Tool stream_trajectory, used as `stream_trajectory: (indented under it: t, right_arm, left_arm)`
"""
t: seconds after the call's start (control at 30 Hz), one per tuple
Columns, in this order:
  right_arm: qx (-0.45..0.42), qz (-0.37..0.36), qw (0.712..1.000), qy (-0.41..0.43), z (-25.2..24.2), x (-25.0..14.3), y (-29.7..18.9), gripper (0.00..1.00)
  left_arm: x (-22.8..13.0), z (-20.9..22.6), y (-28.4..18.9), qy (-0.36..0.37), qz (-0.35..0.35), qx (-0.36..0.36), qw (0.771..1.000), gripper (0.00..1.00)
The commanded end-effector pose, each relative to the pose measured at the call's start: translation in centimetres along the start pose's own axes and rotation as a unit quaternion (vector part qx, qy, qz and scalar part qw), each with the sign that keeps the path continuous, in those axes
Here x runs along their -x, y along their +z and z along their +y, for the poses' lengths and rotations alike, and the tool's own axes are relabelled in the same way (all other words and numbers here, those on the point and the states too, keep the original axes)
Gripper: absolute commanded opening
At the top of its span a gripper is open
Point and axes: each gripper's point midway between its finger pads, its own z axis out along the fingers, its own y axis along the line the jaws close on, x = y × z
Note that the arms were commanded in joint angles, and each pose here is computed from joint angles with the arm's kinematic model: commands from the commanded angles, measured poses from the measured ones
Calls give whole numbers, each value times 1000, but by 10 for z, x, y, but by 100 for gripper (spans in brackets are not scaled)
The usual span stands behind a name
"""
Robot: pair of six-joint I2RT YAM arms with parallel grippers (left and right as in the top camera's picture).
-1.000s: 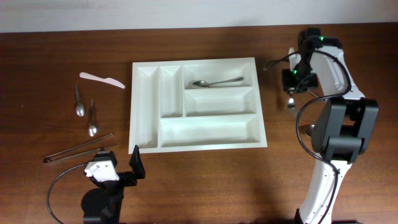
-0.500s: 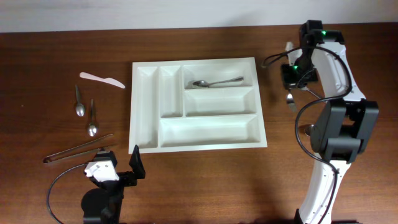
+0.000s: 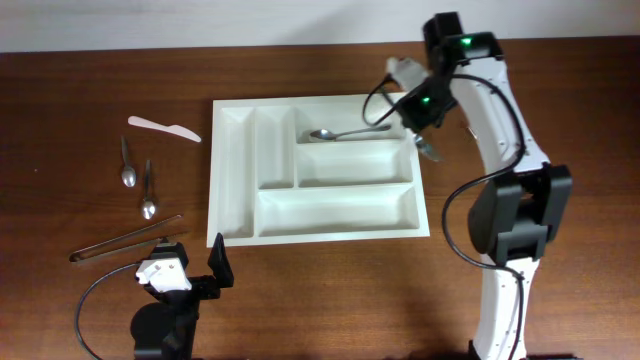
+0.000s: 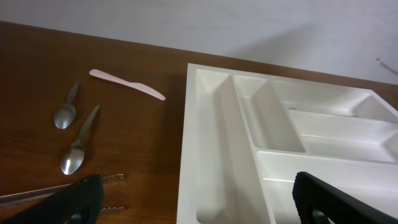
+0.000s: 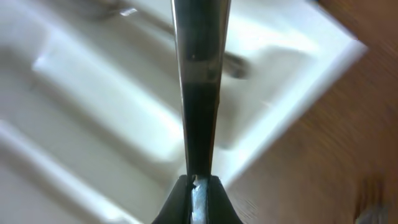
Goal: Pack container
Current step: 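Carry the fork into the tray's middle right compartment and release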
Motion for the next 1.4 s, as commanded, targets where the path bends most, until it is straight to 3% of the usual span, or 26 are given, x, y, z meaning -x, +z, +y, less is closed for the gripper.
stream_trajectory:
  t: [0.0,0.37,0.77,0.8,0.87,0.9,1.13,1.27,1.37]
  right_arm:
    - [15,-18,987,-162,35,18,-13,4]
    - [83,-22,921,-380,98,21,-5,4]
    - [113,-29,908,-402,105,16,10,4]
    - [110,-31,910,-400,104,18,11,5]
    - [104,-36,916,-386,102,23,12,40]
    - [100,-39,918,-381,101,25,12,48]
    - [88,-48,930,-354,97,33,13,56]
    - [68,-51,954,-289,88,41,11,56]
    - [21,-38,981,-188,62,43,9,56]
  left_arm:
    - [-1,-2,0,4,0,-6,1000,99]
    - [-1,-2,0,4,0,-6,1000,99]
    - [-1,-2,0,4,0,-6,1000,99]
    - [-1,-2,0,4,0,-6,1000,99]
    - [-1,-2,0,4,0,-6,1000,99]
    - [-1,-2,0,4,0,-6,1000,99]
    - [-1,-2,0,4,0,-6,1000,99]
    - [-1,-2,0,4,0,-6,1000,99]
    - [-1,-2,0,4,0,-6,1000,99]
